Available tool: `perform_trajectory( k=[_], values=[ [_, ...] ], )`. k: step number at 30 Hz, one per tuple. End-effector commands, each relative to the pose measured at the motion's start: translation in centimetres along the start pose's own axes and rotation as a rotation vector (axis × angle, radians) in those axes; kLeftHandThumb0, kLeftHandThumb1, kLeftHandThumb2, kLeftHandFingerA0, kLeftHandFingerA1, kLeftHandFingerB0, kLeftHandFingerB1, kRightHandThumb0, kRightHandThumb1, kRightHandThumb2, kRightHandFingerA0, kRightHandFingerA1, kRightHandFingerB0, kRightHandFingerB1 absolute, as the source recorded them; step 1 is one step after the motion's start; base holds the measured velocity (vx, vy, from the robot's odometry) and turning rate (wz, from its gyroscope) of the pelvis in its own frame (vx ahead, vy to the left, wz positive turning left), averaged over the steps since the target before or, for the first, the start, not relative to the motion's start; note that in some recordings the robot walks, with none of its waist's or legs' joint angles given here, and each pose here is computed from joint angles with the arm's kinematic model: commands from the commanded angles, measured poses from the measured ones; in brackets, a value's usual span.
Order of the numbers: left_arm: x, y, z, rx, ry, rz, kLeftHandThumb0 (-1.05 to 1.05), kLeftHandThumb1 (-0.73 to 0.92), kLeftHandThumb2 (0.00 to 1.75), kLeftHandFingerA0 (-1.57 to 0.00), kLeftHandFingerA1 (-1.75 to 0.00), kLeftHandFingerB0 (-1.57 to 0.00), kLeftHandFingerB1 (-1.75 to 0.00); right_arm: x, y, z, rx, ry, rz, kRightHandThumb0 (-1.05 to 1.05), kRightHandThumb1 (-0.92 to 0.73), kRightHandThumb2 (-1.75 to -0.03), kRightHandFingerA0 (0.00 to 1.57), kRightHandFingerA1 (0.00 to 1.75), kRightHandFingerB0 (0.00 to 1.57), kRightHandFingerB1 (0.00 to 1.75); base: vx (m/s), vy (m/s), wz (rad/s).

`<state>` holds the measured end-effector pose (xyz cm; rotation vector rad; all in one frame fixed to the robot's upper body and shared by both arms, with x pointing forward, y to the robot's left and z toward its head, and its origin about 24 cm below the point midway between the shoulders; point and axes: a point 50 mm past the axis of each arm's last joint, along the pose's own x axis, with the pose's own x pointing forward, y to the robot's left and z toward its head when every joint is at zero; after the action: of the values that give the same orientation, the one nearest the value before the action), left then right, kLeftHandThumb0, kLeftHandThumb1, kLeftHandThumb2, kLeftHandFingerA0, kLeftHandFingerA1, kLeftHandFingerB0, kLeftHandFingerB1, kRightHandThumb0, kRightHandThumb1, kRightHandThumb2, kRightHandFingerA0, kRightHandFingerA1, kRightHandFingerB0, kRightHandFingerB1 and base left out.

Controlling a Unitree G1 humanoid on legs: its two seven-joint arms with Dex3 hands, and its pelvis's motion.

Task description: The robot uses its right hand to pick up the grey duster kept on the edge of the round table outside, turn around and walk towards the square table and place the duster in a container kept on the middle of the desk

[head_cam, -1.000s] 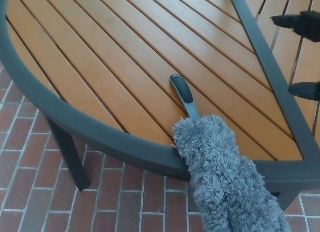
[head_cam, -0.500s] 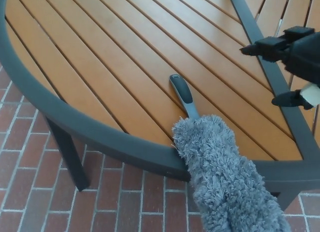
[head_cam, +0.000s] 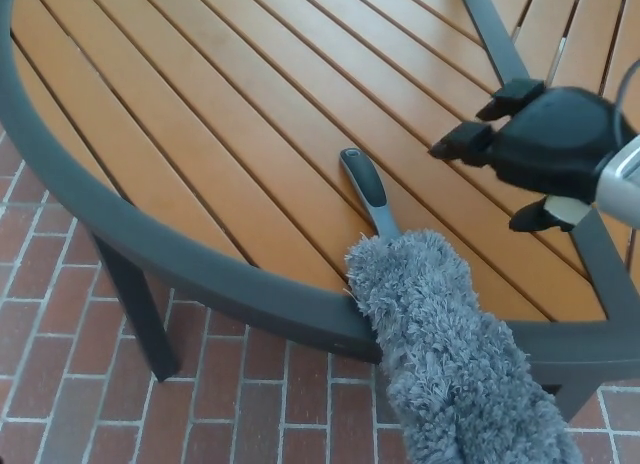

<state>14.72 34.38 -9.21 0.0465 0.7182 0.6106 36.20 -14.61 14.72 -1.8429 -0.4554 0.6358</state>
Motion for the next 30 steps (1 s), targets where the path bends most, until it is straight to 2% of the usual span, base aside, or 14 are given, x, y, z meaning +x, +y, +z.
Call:
perform_trajectory(
  k=[1, 2, 8, 9, 12, 13, 14, 15, 16, 22, 23, 26, 27, 30],
  values=[
    [-0.3, -0.3, 0.4, -0.008, -0.099, 0.022, -0.02, 0.55, 0.98, -0.96, -0.90, -0.89, -0.70, 2.0, 2.2, 2.5, -0.235, -0.088, -0.044, -0.27, -0.53, -0.99, 0.03, 0.56, 0.00, 0.51, 0.00, 0.000, 0.00],
    [-0.3, -0.3, 0.4, -0.003, -0.099, 0.020, 0.02, 0.55, 1.00, -0.94, -0.91, -0.89, -0.69, 2.1, 2.6, 3.0, -0.234, -0.097, -0.039, -0.34, -0.55, -0.57, 0.01, 0.49, 0.08, 0.36, 0.00, 0.000, 0.00],
    [-0.4, -0.6, 0.2, 0.002, -0.095, 0.019, 0.01, 0.56, 0.97, -0.95, -0.91, -0.89, -0.70, 2.4, 4.9, 5.3, -0.263, -0.154, -0.023, -0.36, -0.56, -0.57, 0.00, 0.45, 0.03, 0.33, 0.00, 0.000, 0.00],
    [-0.4, -0.6, 0.1, 0.005, -0.095, 0.018, -0.02, 0.57, 0.93, -0.93, -0.89, -0.89, -0.69, 2.3, 5.2, 5.5, -0.270, -0.161, -0.023, -0.36, -0.59, -0.59, 0.00, 0.36, 0.01, 0.30, 0.00, 0.000, 0.00],
    [-0.4, -0.7, 0.1, 0.010, -0.095, 0.015, -0.02, 0.57, 0.93, -0.93, -0.89, -0.89, -0.69, 2.3, 5.6, 5.7, -0.283, -0.170, -0.027, -0.36, -0.59, -0.59, 0.00, 0.36, 0.01, 0.30, 0.00, 0.000, 0.00],
    [-0.4, -0.8, 0.1, 0.020, -0.095, 0.006, 0.00, 0.56, 0.95, -0.91, -0.87, -0.88, -0.69, 2.0, 6.0, 5.9, -0.300, -0.183, -0.036, -0.33, -0.61, -0.59, 0.00, 0.27, 0.00, 0.31, 0.00, 0.000, 0.00],
    [-0.4, -0.9, 0.1, 0.023, -0.095, 0.003, 0.00, 0.56, 0.95, -0.91, -0.87, -0.88, -0.69, 2.0, 6.2, 5.9, -0.305, -0.187, -0.039, -0.33, -0.61, -0.59, 0.00, 0.27, 0.00, 0.31, 0.00, 0.000, 0.00],
    [-0.4, -1.0, 0.1, 0.028, -0.096, 0.001, -0.02, 0.57, 0.96, -0.92, -0.87, -0.86, -0.69, 1.8, 6.4, 5.9, -0.323, -0.194, -0.048, -0.31, -0.52, -0.79, 0.00, 0.23, 0.03, 0.28, 0.00, 0.000, 0.00],
    [-0.4, -1.1, 0.1, 0.036, -0.099, 0.000, -0.02, 0.56, 0.98, -0.93, -0.88, -0.88, -0.70, 1.6, 6.8, 5.8, -0.358, -0.205, -0.060, -0.26, -0.67, -0.61, 0.00, 0.20, 0.00, 0.28, 0.00, 0.000, 0.00],
    [-0.4, -1.1, 0.1, 0.041, -0.102, 0.000, -0.02, 0.56, 0.98, -0.93, -0.88, -0.88, -0.70, 1.5, 7.2, 5.7, -0.390, -0.213, -0.073, -0.26, -0.67, -0.61, 0.00, 0.20, 0.00, 0.28, 0.00, 0.000, 0.00],
    [-0.4, -1.3, 0.1, 0.037, -0.105, -0.004, -0.03, 0.59, 0.91, -0.93, -0.92, -0.91, -0.73, 1.2, 7.7, 5.2, -0.431, -0.200, -0.068, -0.26, -0.64, -0.60, 0.00, 0.00, 0.00, 0.01, 0.00, 0.000, 0.00],
    [-0.4, -1.4, 0.2, 0.033, -0.109, -0.008, -0.05, 0.60, 0.92, -0.94, -0.91, -0.91, -0.72, 0.7, 8.4, 4.5, -0.499, -0.184, -0.061, -0.26, -0.66, -0.58, 0.00, 0.00, 0.00, 0.00, 0.00, 0.000, 0.00],
    [-0.4, -1.5, 0.3, 0.037, -0.114, -0.006, -0.01, 0.51, 1.08, -0.93, -0.94, -0.84, -0.84, 0.6, 8.4, 4.2, -0.483, -0.187, -0.071, -0.25, -0.64, -0.58, 0.00, 0.00, 0.00, 0.00, 0.00, 0.000, 0.00],
    [-0.3, -1.6, 0.5, 0.040, -0.121, -0.009, -0.01, 0.51, 1.08, -0.94, -0.95, -0.83, -0.84, 0.0, 8.9, 4.1, -0.439, -0.211, -0.103, -0.24, -0.64, -0.58, 0.00, 0.00, 0.00, 0.00, 0.00, 0.000, 0.00]
  ],
)
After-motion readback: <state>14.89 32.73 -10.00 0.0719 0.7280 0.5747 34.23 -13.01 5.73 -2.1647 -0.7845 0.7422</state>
